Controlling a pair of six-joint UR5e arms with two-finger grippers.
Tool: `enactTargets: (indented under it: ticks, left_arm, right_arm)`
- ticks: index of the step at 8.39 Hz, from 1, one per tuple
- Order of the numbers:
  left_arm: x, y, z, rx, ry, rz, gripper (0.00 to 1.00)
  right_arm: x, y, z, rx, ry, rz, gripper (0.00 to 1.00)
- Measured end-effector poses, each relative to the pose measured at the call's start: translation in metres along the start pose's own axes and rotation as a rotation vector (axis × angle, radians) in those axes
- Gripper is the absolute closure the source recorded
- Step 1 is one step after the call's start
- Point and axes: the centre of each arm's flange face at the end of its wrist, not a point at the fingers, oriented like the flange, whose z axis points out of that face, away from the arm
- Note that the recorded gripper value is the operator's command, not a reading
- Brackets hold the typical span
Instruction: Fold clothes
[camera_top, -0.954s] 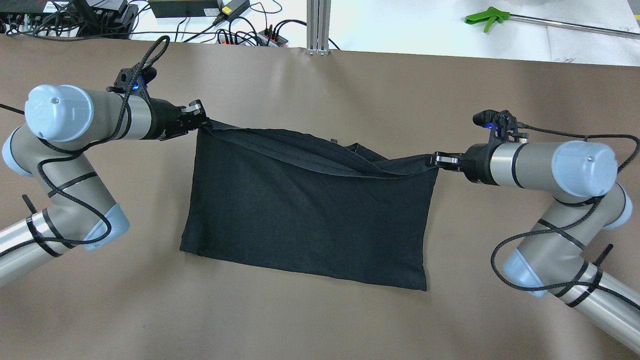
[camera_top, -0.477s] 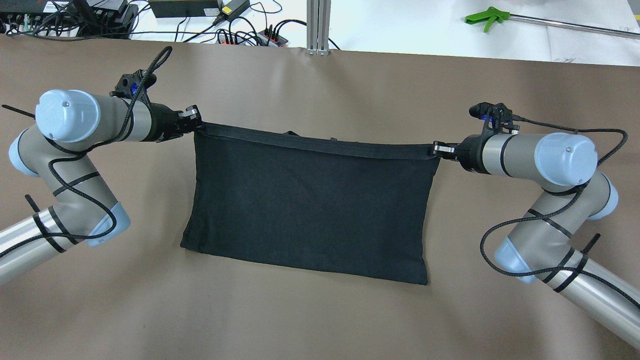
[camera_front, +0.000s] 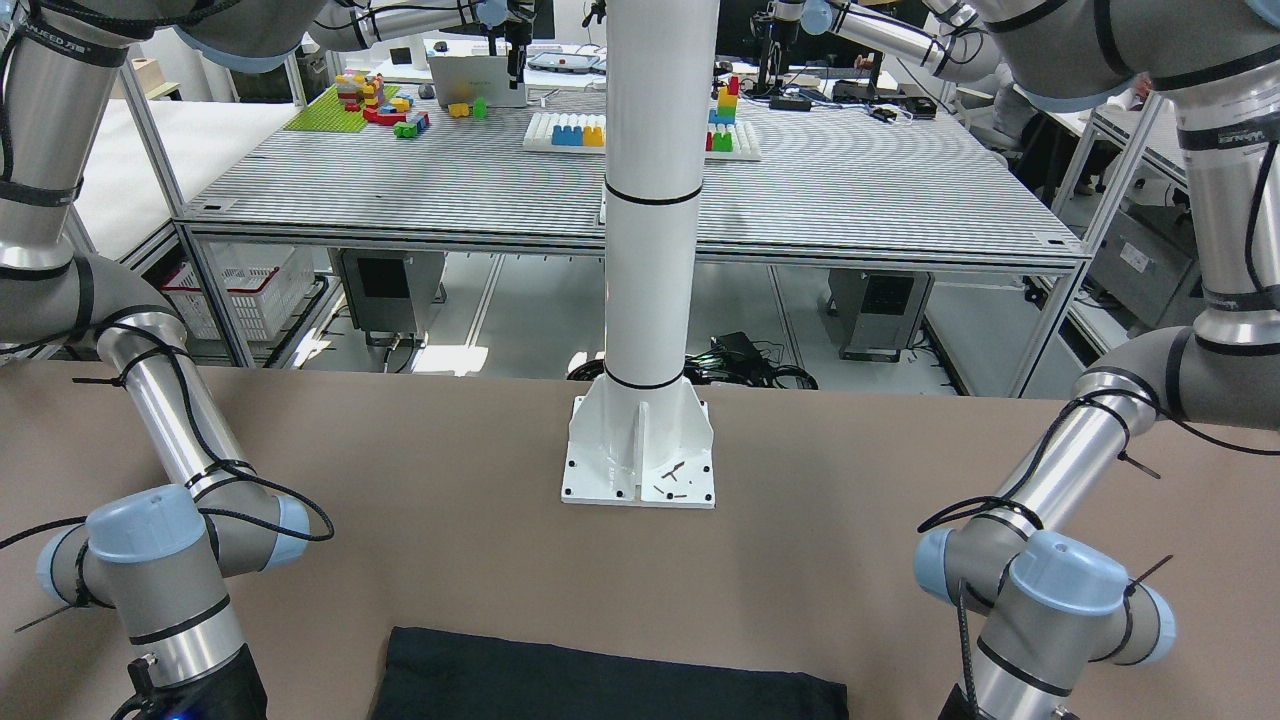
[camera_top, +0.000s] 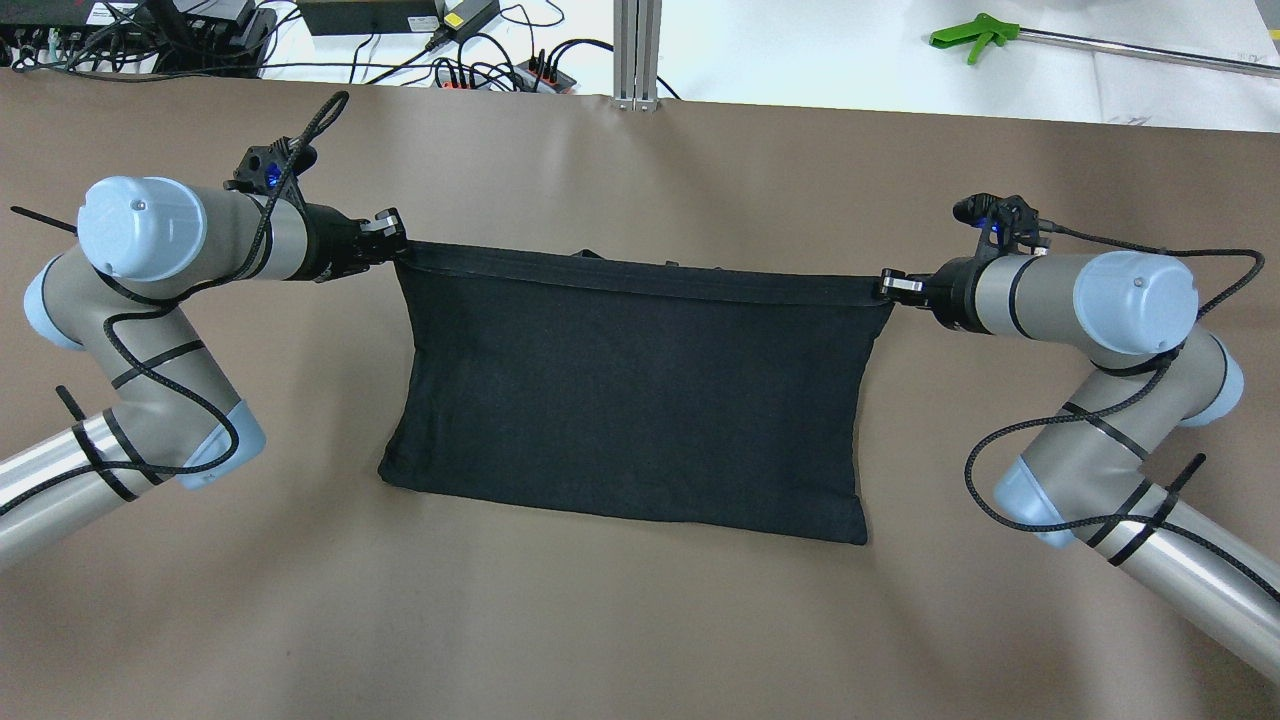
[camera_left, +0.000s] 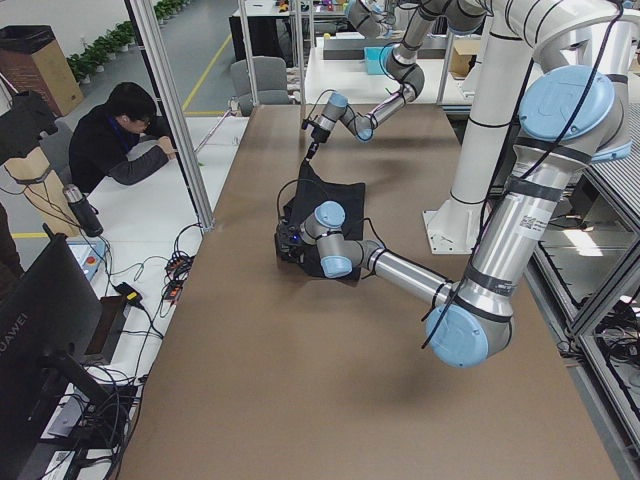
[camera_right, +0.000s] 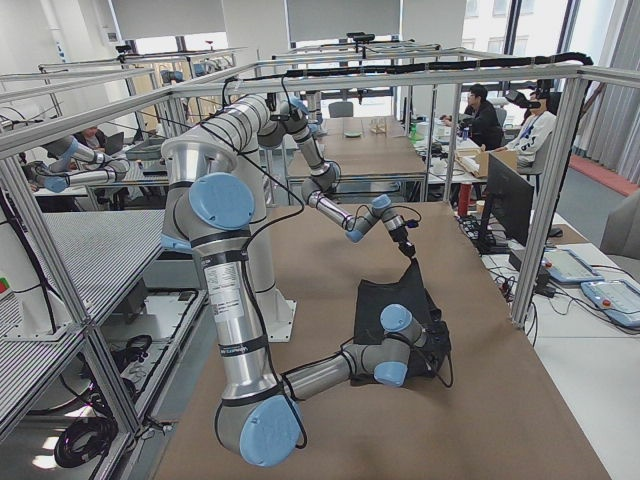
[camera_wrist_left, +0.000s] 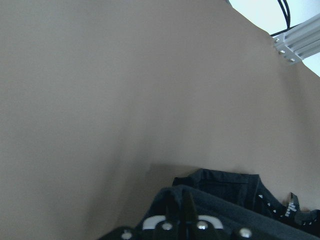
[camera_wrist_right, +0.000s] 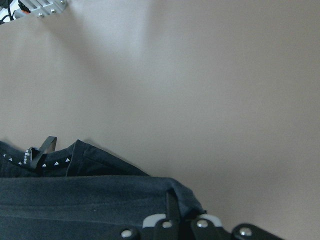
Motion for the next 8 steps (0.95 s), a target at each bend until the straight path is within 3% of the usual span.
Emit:
enactTargets:
  ticks: [1, 2, 3, 6, 8]
  left_arm:
    - [0.011, 0.0, -0.002, -0.001, 0.017, -0.001, 1.0]
    - [0.022, 0.001, -0.004, -0.001, 0.032, -0.002, 0.58]
    - [0.031, 0.001, -0.006, 0.0, 0.043, -0.003, 0.06]
    - [0.033, -0.01, -0.008, 0.021, 0.042, -0.009, 0.06]
    - [0.031, -0.029, -0.016, 0.039, 0.041, -0.015, 0.06]
  right_arm:
    - [-0.009, -0.004, 0.0, 0.005, -0.009, 0.006, 0.93]
    - [-0.02, -0.008, 0.0, 0.008, -0.023, 0.008, 0.03]
    - [-0.028, -0.011, 0.0, 0.01, -0.032, 0.009, 0.05]
    - [-0.019, -0.021, 0.004, 0.004, 0.019, 0.023, 0.06]
    - [-0.004, -0.027, 0.005, -0.043, 0.045, 0.047, 0.06]
